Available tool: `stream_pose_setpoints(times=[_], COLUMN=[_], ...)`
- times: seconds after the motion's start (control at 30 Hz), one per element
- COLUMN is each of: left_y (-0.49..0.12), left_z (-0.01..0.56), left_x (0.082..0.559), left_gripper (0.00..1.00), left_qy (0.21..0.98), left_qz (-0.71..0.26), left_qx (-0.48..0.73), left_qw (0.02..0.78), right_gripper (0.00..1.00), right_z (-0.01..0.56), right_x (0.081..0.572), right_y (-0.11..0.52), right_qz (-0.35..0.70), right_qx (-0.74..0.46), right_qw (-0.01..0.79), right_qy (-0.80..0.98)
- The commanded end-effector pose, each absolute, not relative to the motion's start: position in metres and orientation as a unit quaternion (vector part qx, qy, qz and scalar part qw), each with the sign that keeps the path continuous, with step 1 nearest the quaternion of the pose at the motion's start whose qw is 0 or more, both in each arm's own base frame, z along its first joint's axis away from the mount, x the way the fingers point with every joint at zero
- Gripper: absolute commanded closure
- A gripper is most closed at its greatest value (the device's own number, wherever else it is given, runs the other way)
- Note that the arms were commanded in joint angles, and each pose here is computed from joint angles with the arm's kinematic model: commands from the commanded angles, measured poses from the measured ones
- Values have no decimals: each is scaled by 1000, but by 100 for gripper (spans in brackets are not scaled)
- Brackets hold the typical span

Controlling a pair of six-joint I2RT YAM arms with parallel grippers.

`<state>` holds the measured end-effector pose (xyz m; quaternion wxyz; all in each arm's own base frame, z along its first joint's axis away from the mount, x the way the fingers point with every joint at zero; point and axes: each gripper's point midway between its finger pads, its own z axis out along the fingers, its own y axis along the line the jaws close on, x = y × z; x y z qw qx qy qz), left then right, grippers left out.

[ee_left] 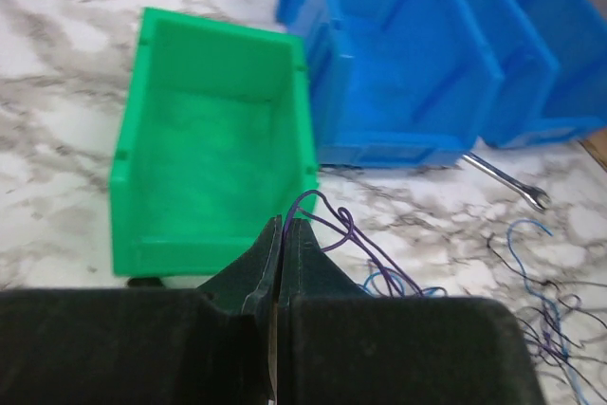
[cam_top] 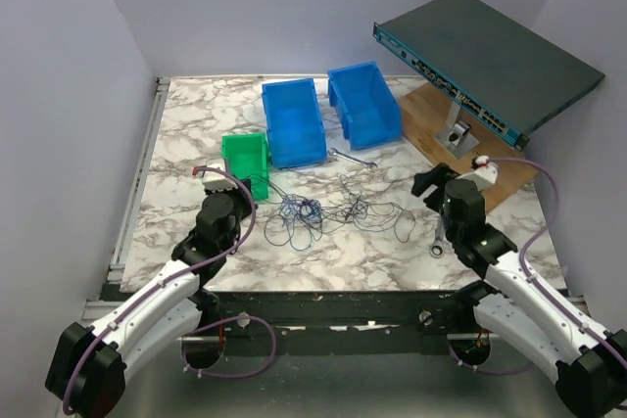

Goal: Untangle the cables
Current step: Untie the cable.

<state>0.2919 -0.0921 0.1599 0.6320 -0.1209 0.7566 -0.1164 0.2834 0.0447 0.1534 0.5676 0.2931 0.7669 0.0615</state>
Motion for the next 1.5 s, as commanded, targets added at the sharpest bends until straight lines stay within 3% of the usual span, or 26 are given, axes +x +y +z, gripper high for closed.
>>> stream_pose_setpoints(times=[0.0,0.13,0.4,0.93,1.0,1.07,1.23,1.47], left_y=[-136,-144,-151,-149,-148,-147,-133,-87], left_z=[184,188,191,193,194,193,194,180], left_x=[290,288,285,283,283,283,282,284], left_gripper=[100,100,100,100,100,100,100,100], left_qy=[731,723,718,714,713,714,710,721], left_qz=[-203,-221,-236,-238,-237,-235,-217,-136], left_qx=[-11,5,19,15,13,9,-18,-124], left_qw=[651,654,655,659,659,659,669,668], right_gripper=[18,18,24,38,43,54,98,99], right_z=[184,176,170,95,86,79,85,106], right_x=[279,275,254,268,269,274,313,322], right_y=[163,206,292,360,362,360,313,190], right_qz=[288,331,391,361,360,347,248,67], right_qx=[2,-102,-245,-301,-298,-283,-126,70], right_qw=[555,492,455,406,400,401,469,554], right_qy=[780,798,762,784,789,799,838,827])
